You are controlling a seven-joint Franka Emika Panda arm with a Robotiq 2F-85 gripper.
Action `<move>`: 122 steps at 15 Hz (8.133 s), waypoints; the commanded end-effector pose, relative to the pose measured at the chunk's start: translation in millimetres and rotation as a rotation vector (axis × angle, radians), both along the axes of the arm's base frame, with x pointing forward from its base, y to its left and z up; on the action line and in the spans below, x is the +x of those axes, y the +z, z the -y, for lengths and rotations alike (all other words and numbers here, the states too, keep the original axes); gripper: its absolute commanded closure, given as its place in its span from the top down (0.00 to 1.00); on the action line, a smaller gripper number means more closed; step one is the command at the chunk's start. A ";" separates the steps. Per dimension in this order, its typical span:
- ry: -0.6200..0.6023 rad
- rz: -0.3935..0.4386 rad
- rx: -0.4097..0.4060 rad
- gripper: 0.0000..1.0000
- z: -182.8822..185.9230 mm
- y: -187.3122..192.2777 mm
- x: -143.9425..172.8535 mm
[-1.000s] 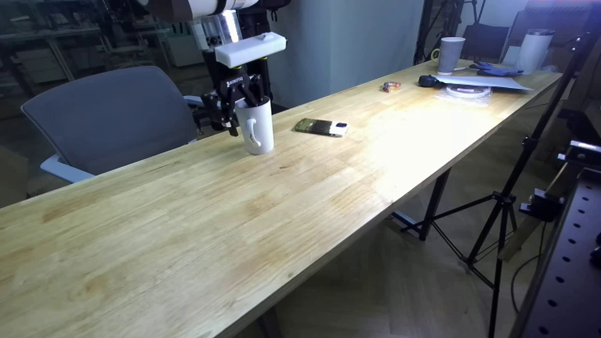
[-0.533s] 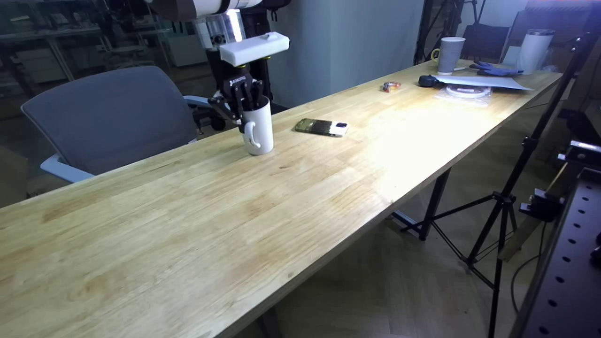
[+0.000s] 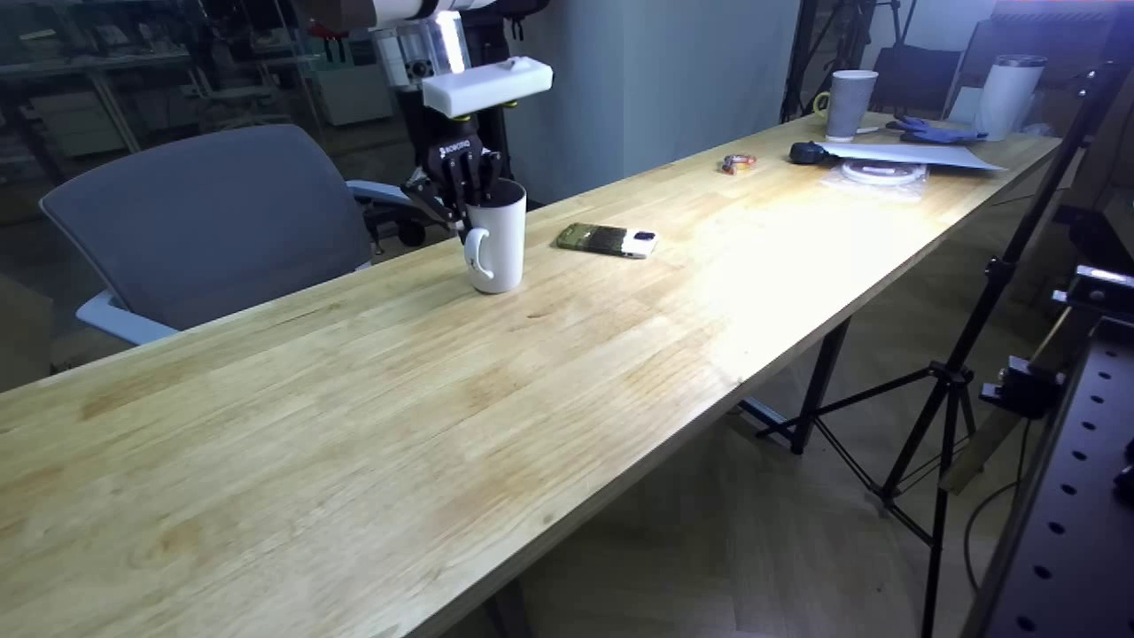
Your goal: Move the white mug to the front of the table
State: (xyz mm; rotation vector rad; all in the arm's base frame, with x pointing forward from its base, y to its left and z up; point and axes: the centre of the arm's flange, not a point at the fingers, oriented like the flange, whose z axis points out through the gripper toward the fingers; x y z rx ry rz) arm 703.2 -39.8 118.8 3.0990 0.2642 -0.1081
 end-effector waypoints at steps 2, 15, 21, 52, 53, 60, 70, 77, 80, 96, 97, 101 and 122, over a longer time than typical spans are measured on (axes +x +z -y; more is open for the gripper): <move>-0.051 -0.045 -0.001 0.03 10.6 13.3 22.8; -0.111 -0.032 -0.057 0.03 12.0 78.7 51.2; -0.088 -0.054 -0.049 0.03 -8.9 83.9 25.6; 0.014 -0.223 -0.056 0.03 -73.2 34.3 -183.0; 0.012 -0.216 -0.062 0.03 -72.7 31.0 -185.6; 0.005 -0.129 -0.120 0.03 -69.0 15.8 -195.0; -0.045 -0.076 -0.075 0.03 -63.7 9.0 -197.0; -0.070 -0.042 -0.071 0.03 -59.9 7.0 -197.5; -0.079 -0.052 -0.059 0.03 -58.7 5.3 -198.0; -0.106 -0.048 -0.096 0.63 -47.7 9.3 -182.2; -0.109 -0.042 -0.102 0.69 -46.0 12.8 -176.4; -0.124 -0.015 -0.142 0.97 -41.8 34.5 -146.4; -0.140 0.134 -0.163 1.00 -17.0 125.2 -60.9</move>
